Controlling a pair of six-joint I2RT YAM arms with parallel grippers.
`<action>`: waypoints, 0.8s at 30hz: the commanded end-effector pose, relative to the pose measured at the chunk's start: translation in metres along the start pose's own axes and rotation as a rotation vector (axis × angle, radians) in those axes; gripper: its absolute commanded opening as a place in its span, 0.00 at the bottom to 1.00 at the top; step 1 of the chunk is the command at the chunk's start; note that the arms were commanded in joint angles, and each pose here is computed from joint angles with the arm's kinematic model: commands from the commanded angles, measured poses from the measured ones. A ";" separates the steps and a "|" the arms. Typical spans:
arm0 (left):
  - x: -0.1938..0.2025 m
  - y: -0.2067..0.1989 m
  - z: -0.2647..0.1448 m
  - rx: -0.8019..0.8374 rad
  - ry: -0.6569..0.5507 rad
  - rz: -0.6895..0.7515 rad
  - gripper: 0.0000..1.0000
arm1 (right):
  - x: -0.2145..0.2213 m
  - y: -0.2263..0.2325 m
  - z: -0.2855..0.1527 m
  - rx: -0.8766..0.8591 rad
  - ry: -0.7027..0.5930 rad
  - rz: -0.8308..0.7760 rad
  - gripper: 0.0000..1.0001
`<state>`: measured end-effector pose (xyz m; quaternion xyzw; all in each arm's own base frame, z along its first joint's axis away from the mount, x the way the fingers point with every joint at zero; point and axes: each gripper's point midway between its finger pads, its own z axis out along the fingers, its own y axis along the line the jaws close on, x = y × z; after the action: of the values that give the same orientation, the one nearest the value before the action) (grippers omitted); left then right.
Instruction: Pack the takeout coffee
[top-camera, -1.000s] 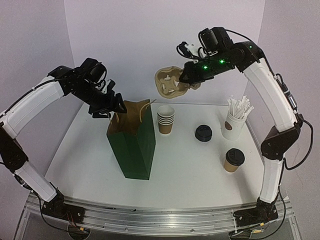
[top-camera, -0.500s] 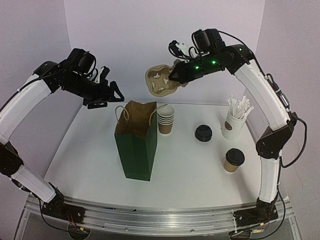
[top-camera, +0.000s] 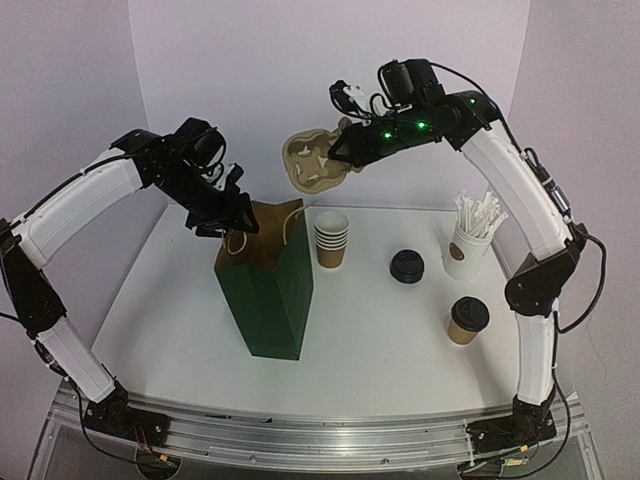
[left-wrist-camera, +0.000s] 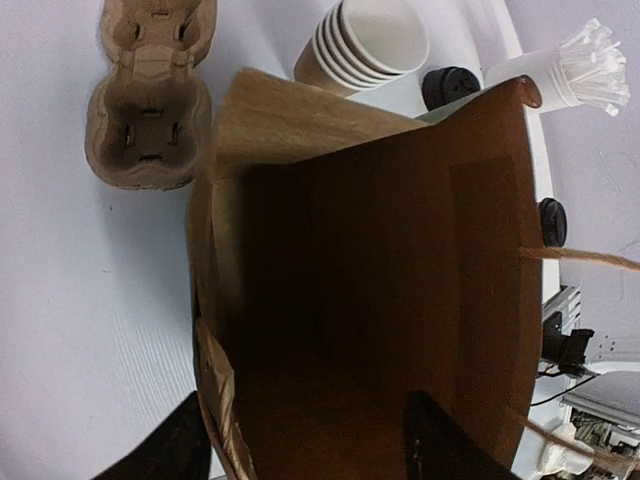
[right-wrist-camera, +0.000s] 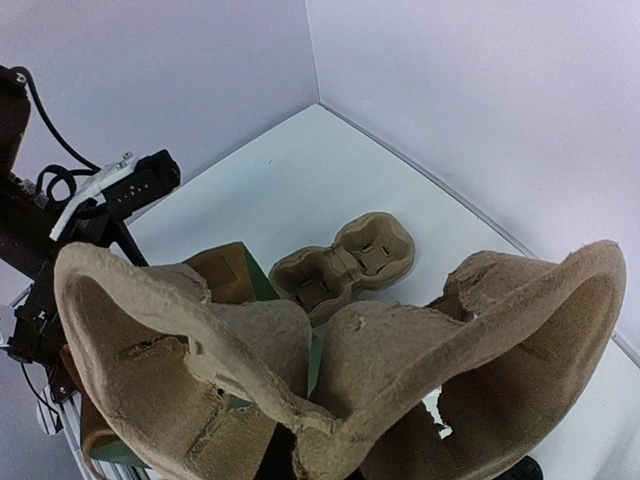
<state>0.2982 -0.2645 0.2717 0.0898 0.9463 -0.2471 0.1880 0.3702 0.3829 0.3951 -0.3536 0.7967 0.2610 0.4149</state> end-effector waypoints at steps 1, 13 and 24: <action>0.002 0.005 0.003 -0.034 0.028 0.027 0.54 | -0.016 0.011 -0.001 -0.052 -0.060 -0.044 0.00; -0.018 -0.015 -0.002 0.024 -0.005 0.030 0.00 | -0.021 0.039 0.004 -0.164 -0.084 -0.089 0.00; -0.027 -0.022 -0.005 0.045 -0.029 -0.011 0.00 | -0.002 0.096 0.009 -0.320 -0.025 -0.076 0.00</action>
<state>0.3132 -0.2770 0.2793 0.0905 0.9462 -0.2501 0.1845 0.3248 0.4307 0.4024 -0.4243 0.7429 0.3367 0.3932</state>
